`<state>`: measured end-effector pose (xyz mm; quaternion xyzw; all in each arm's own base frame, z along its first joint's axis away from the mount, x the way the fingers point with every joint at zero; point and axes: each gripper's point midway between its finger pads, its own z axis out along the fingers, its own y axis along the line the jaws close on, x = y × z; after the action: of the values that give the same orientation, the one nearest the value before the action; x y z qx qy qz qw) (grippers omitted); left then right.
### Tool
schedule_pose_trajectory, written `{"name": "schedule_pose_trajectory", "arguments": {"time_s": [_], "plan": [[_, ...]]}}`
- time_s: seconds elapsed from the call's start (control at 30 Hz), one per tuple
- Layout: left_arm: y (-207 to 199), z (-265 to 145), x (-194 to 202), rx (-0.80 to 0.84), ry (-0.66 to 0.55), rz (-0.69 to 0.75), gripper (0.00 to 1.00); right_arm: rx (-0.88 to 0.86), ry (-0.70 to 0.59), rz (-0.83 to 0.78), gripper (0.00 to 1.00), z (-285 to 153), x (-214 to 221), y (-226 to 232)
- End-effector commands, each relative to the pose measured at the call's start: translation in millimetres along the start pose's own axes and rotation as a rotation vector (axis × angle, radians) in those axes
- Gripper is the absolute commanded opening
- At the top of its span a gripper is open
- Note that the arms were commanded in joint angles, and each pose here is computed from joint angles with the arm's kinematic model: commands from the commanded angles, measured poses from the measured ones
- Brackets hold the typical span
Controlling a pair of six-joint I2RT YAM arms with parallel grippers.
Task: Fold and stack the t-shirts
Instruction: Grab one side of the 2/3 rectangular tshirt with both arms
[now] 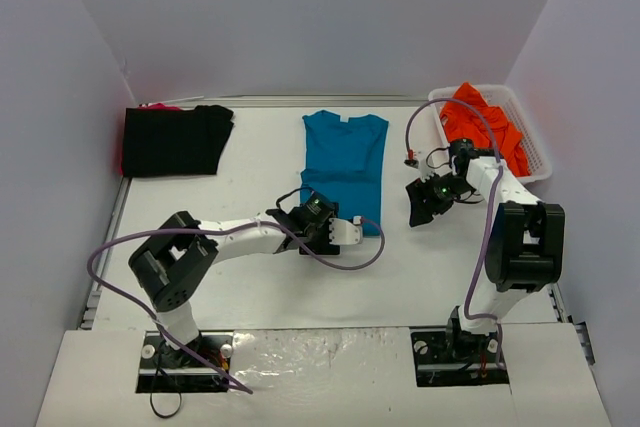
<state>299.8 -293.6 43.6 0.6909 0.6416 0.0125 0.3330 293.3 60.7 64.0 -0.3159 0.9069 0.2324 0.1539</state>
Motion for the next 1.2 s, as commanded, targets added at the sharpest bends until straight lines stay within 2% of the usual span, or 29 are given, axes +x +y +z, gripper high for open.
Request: {"name": "schedule_pose_trajectory", "arguments": {"time_s": [0.0, 0.3, 0.67, 0.7, 0.73, 0.8, 0.83, 0.97, 1.17], "plan": [[-10, -1, 16, 0.069, 0.066, -0.022, 0.70, -0.013, 0.032, -0.001, 0.55, 0, 8, 7], [-21, -11, 33, 0.132, 0.140, -0.029, 0.50, 0.008, 0.025, -0.008, 0.57, -3, 7, 7], [-20, 7, 41, 0.148, 0.203, -0.040, 0.46, 0.026, 0.027, -0.013, 0.59, -2, 7, 7], [-19, 9, 40, 0.148, 0.203, -0.040, 0.43, 0.027, 0.027, -0.016, 0.59, -2, 7, 7], [-19, 12, 40, 0.150, 0.207, -0.043, 0.36, 0.042, 0.035, -0.012, 0.59, -2, 8, 5], [-19, 15, 40, 0.154, 0.212, -0.045, 0.31, 0.064, 0.026, -0.010, 0.61, -4, 5, 1], [-19, 17, 40, 0.157, 0.215, -0.047, 0.23, 0.063, 0.018, -0.013, 0.62, -4, 4, 2], [-22, 18, 41, 0.178, 0.218, -0.044, 0.11, 0.074, 0.021, -0.019, 0.64, -5, 4, 1], [-33, 12, 42, 0.222, 0.215, -0.057, 0.03, 0.068, -0.016, -0.021, 0.65, -11, -4, 4]]}}
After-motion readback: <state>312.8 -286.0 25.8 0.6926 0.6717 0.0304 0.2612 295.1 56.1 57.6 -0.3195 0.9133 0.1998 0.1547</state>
